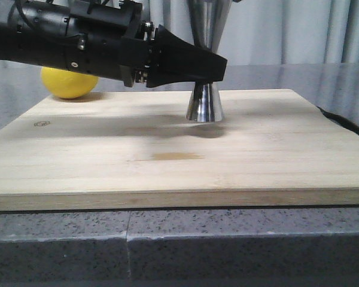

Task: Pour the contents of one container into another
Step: 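Pour the clear liquid from the beaker into the jigger cup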

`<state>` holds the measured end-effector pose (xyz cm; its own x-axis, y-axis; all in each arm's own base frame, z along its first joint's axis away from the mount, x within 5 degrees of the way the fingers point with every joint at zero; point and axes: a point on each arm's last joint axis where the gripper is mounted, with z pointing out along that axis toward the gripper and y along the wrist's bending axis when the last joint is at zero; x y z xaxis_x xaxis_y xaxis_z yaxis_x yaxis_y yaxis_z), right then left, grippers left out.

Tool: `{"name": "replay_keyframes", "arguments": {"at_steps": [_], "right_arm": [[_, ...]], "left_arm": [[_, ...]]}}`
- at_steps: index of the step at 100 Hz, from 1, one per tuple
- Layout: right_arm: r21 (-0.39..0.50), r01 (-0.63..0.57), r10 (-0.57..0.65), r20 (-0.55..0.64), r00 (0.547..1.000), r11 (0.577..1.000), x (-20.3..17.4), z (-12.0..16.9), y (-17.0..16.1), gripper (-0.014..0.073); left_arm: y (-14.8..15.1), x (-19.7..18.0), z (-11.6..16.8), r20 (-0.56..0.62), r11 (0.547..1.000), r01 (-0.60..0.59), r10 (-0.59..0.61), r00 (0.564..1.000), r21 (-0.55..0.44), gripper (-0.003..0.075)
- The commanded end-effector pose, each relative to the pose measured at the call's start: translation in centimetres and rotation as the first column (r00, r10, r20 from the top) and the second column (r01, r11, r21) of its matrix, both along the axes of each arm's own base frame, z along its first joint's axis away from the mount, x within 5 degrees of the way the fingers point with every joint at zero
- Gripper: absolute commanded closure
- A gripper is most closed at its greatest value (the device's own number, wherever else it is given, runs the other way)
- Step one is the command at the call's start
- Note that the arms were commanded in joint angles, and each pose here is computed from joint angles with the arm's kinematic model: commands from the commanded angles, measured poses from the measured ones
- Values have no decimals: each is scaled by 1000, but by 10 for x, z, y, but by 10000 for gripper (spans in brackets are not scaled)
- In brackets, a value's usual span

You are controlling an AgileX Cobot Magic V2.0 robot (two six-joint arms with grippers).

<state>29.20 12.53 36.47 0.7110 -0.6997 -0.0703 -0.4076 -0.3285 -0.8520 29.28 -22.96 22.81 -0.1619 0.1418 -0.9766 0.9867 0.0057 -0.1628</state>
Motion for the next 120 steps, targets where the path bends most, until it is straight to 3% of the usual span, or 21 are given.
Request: {"name": "replay_keyframes", "arguments": {"at_steps": [1, 120], "right_arm": [[50, 23, -28, 103, 994, 998, -6, 28, -3, 391], [-18, 14, -11, 169, 986, 1000, -6, 27, 1, 391]], "left_arm": [[-2, -11, 38, 42, 985, 75, -69, 997, -158, 739], [-2, -11, 38, 42, 985, 75, -69, 997, -158, 739]]}}
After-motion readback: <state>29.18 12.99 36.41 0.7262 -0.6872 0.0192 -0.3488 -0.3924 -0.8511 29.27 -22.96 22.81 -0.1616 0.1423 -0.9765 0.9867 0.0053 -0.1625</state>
